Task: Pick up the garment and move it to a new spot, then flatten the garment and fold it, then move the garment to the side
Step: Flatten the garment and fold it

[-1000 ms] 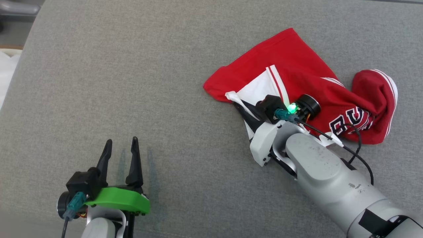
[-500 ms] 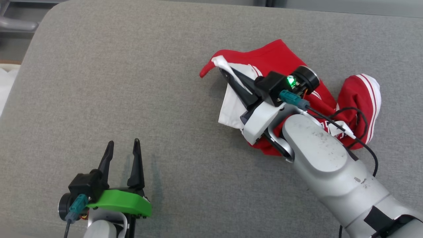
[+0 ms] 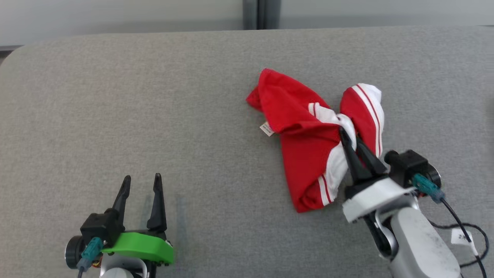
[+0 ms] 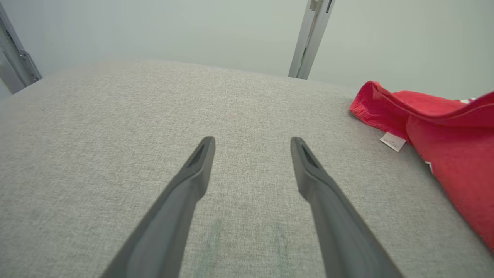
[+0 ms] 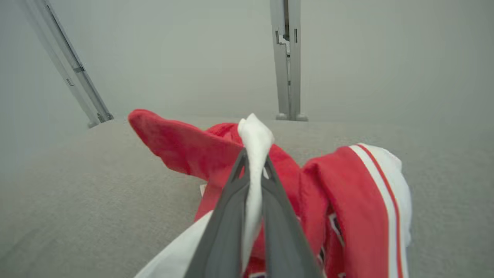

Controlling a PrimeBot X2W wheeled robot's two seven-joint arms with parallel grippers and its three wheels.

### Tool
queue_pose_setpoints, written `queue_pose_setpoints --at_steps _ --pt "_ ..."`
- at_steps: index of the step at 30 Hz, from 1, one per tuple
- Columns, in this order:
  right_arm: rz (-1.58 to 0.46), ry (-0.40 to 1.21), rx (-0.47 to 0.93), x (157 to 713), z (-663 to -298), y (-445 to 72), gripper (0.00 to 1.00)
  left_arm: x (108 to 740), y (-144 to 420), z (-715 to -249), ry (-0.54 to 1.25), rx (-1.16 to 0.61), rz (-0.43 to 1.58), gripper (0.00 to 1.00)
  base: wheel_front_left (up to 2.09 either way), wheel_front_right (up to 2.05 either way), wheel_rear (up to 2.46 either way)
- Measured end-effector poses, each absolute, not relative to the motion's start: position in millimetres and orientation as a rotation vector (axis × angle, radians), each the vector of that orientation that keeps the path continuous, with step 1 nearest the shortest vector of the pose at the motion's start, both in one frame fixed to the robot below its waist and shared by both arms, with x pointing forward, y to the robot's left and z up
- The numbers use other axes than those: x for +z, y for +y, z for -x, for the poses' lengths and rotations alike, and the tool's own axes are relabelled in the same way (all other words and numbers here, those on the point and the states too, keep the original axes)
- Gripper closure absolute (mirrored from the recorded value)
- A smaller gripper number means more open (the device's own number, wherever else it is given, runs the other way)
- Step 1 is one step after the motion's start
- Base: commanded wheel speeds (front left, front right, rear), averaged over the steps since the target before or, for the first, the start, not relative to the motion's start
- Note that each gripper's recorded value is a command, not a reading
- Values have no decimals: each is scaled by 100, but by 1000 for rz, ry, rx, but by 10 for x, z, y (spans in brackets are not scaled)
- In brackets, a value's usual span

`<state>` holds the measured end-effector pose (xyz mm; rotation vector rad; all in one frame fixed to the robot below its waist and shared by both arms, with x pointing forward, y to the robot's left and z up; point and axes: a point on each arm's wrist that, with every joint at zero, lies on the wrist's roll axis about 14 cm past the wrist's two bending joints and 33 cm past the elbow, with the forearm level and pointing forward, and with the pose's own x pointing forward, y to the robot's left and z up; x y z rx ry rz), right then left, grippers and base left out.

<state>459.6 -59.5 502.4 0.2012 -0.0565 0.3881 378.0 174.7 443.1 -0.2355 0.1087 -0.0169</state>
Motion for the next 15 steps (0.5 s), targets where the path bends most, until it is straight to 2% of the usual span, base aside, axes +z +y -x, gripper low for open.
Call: queue_pose_setpoints --at_steps 6,11,15 --pt "-136 25 169 4706 -4310 -1385 0 4491 1395 -3888 96 -132 234 0 0 0 0" --pt "-112 -9 86 4818 -4223 -1701 0 4484 1056 -3918 107 -237 244 0 0 0 0" --pt "-105 -29 61 4884 -4185 -1797 0 4504 573 -3896 121 -389 265 0 0 0 0"
